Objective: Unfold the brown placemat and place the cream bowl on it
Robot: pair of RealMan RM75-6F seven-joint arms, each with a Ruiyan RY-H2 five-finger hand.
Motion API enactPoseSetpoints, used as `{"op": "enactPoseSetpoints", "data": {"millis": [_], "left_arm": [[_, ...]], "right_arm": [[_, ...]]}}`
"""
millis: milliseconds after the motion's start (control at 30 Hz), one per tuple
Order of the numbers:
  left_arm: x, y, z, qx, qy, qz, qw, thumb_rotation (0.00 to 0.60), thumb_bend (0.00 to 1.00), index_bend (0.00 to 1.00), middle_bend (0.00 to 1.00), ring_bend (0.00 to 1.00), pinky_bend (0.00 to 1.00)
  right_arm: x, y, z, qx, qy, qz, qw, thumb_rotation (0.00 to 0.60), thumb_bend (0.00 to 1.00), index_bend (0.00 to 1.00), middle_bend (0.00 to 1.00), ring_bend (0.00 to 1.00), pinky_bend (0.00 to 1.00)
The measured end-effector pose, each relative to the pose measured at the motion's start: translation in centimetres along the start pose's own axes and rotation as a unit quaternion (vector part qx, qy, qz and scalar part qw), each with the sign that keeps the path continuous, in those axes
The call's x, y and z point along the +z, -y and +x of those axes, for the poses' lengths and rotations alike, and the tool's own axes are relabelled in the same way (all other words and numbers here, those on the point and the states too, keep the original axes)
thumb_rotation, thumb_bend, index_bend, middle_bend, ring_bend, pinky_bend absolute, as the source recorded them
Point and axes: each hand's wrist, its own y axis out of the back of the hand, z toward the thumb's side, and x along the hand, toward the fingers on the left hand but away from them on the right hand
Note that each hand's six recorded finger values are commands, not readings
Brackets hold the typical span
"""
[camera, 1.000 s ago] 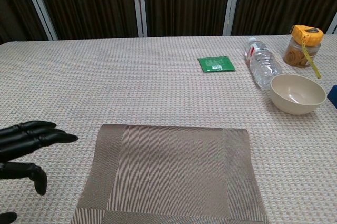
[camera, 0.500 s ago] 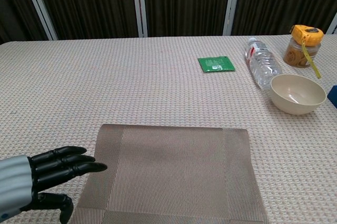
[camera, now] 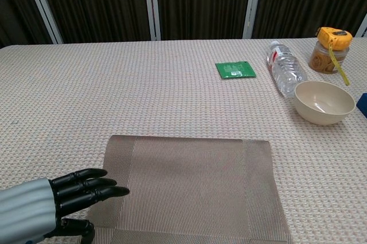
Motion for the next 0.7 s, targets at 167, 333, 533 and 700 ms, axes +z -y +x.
{"op": "enactPoseSetpoints", "data": {"millis": [167, 333, 533, 700], "left_arm": [[0.2, 0.4, 0.4, -0.005, 0.004, 0.002, 1.0, 0.6, 0.35, 0.48, 0.0, 0.0, 0.0], [0.6, 0.6, 0.8, -0.004, 0.007, -0.002, 1.0, 0.6, 0.42, 0.53, 0.0, 0.0, 0.0], [0.8, 0.6, 1.0, 0.0, 0.009, -0.005, 0.9999, 0.6, 0.44, 0.55, 0.0, 0.0, 0.0], [0.9, 0.7, 1.2, 0.001, 0.009, -0.007, 0.9999, 0.6, 0.45, 0.57, 0.0, 0.0, 0.0]], "right_arm": [[-0.1, 0.0, 0.0, 0.0, 0.001, 0.0, 1.0, 0.6, 0.0, 0.0, 0.0, 0.0, 0.0], [-0.1, -0.1, -0.1, -0.002, 0.002, -0.001, 1.0, 0.6, 0.0, 0.0, 0.0, 0.0, 0.0], [-0.2, -0.2, -0.1, -0.002, 0.002, -0.002, 1.0, 0.6, 0.0, 0.0, 0.0, 0.0, 0.0], [-0.2, -0.2, -0.1, -0.002, 0.002, -0.003, 1.0, 0.6, 0.0, 0.0, 0.0, 0.0, 0.0]]}}
